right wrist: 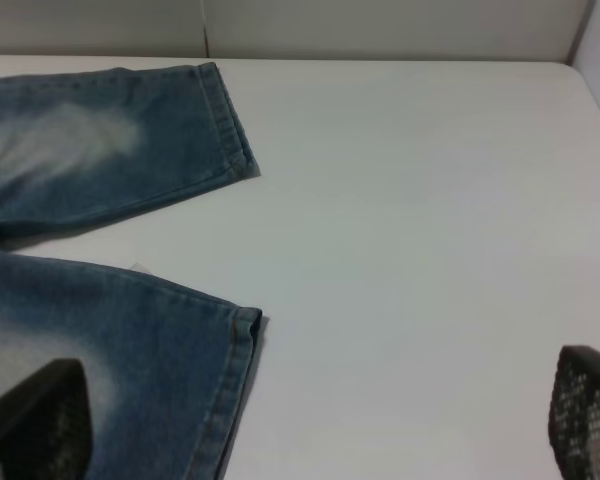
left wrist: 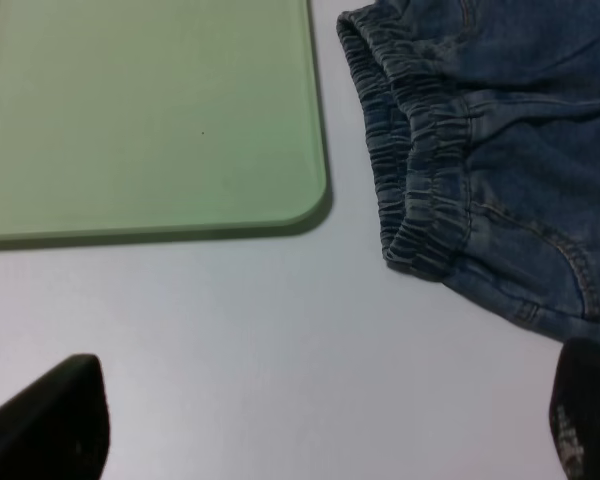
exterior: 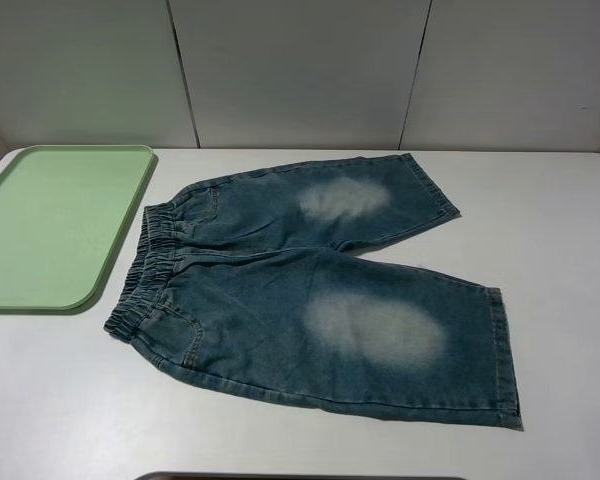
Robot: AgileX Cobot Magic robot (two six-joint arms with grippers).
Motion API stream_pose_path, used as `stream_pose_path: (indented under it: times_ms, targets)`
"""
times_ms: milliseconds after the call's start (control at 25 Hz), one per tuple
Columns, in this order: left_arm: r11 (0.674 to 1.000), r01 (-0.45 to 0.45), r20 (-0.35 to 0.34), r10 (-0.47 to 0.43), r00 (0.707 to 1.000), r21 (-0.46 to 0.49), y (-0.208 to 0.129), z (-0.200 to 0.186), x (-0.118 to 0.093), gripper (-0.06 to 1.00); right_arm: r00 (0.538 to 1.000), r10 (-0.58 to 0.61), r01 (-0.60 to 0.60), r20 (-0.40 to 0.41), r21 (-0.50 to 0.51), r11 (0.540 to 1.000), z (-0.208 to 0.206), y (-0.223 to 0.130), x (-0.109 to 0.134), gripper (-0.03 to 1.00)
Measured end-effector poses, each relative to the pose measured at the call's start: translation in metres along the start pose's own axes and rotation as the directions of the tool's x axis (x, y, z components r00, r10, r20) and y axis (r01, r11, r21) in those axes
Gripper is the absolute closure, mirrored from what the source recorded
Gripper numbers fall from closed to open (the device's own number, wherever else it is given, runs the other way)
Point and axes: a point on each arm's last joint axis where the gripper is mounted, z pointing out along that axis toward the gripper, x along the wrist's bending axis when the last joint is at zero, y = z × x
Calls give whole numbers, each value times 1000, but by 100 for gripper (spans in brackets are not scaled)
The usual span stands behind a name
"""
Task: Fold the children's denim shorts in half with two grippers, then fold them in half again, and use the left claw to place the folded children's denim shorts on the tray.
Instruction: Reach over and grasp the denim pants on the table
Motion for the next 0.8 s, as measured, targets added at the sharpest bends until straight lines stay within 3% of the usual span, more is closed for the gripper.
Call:
stream_pose_path:
  times_ms: [800]
  targets:
    - [1000, 0, 0, 0, 1000, 0, 0, 0, 0, 7, 1000, 0, 0, 0, 0, 1000, 0, 0, 0, 27]
